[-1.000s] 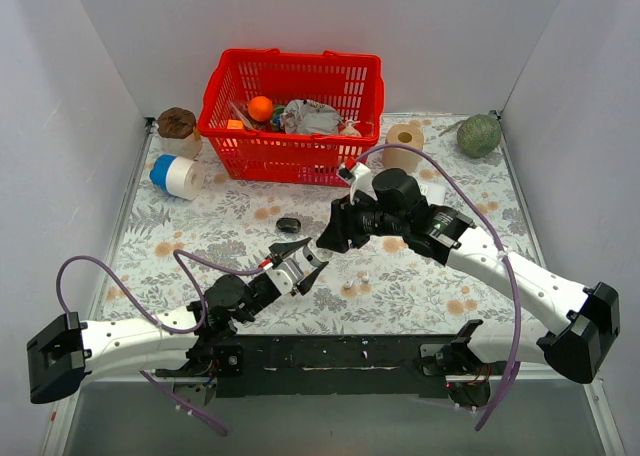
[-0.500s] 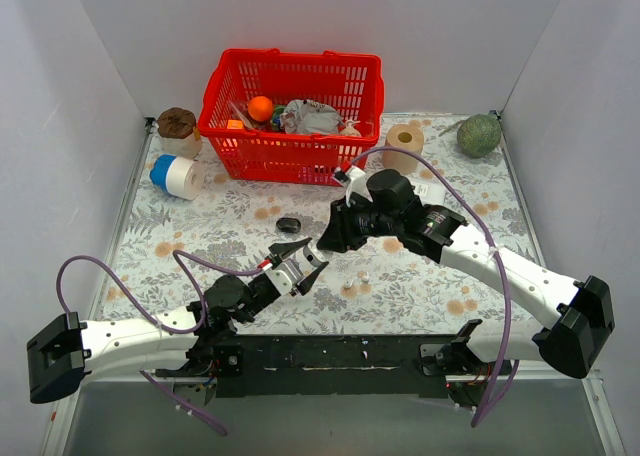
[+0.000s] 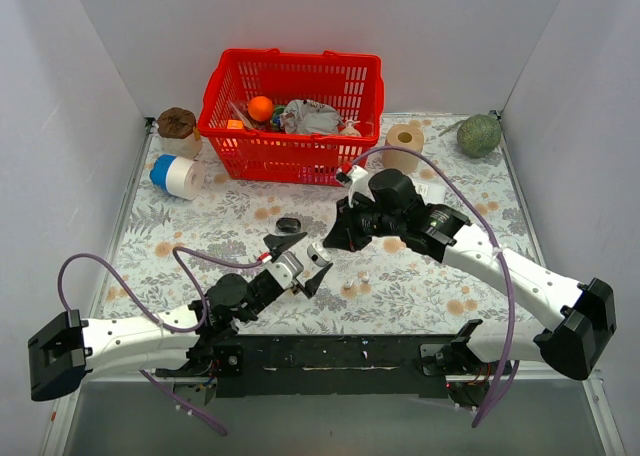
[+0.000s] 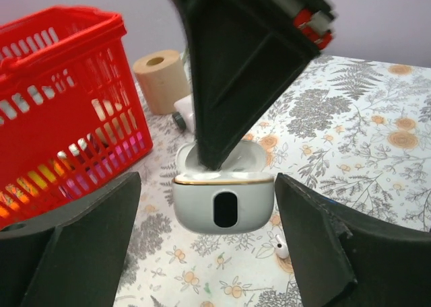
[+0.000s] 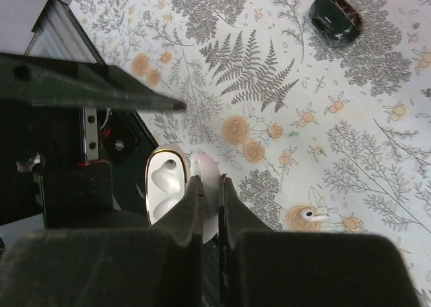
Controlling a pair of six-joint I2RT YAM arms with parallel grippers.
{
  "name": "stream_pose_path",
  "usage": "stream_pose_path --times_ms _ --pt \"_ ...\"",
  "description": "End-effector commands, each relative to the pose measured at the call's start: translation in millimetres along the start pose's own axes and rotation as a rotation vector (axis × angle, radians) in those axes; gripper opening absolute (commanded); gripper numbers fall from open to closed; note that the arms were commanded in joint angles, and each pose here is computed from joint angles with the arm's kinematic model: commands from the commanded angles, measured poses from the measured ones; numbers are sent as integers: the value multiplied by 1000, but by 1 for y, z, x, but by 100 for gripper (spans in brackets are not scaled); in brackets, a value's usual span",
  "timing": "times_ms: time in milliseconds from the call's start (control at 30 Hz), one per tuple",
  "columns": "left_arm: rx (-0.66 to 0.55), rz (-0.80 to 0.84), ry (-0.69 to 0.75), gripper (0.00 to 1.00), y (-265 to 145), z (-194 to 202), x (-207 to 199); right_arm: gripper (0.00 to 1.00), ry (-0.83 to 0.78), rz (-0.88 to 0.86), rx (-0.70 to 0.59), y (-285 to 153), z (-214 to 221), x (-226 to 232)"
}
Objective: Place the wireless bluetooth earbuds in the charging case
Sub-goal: Open the charging case.
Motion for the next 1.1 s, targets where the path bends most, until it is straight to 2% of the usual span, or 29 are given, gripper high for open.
stream_pose_path --times_ms 0,167,267,400,533,600,633,667,700,733,800,833,867,1067 --pt "58 -142 -82 98 4 -3 14 1 -130 -2 -107 -32 -27 19" --pt "112 -182 -114 98 4 -5 18 1 -200 12 -124 -48 -37 27" --pt "136 -196 -192 98 3 -13 21 1 -283 -15 -126 -57 -40 33" --pt "70 30 -354 98 -3 -44 11 1 -422 21 -165 -68 -40 29" --pt "-64 303 -470 98 -19 -77 2 1 -542 70 -197 -78 -42 27" --pt "-65 397 -493 98 -17 -84 1 1 -581 36 -174 -80 -41 31" --pt "-19 416 -486 98 -14 -76 3 1 -594 18 -182 -83 -43 36" --pt "-21 504 -483 97 -14 -83 1 1 -605 -12 -179 -84 -42 40" --pt "25 540 -483 95 -8 -74 -1 1 -619 -31 -179 -85 -42 43" --pt "41 554 -495 88 -6 -70 3 1 -632 -72 -174 -86 -40 48" --pt "60 674 -565 77 -4 -71 1 1 -659 -114 -164 -88 -37 54" --pt "52 676 -581 72 0 -69 12 1 -668 -151 -150 -88 -34 57" --pt "54 763 -605 70 -3 -70 12 1 -674 -164 -138 -87 -31 57" --pt "25 717 -598 74 8 -63 24 1 -676 -194 -110 -88 -23 60"
Point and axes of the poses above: each gripper's point midway between its finger pads, its own y axis out along the fingers, its own x axis along the line the jaws close on, z = x × y, the point moved 7 cm from there along -y, back along the fingers, and after that the axes turned 10 degrees about y, right-handed, at the moved point
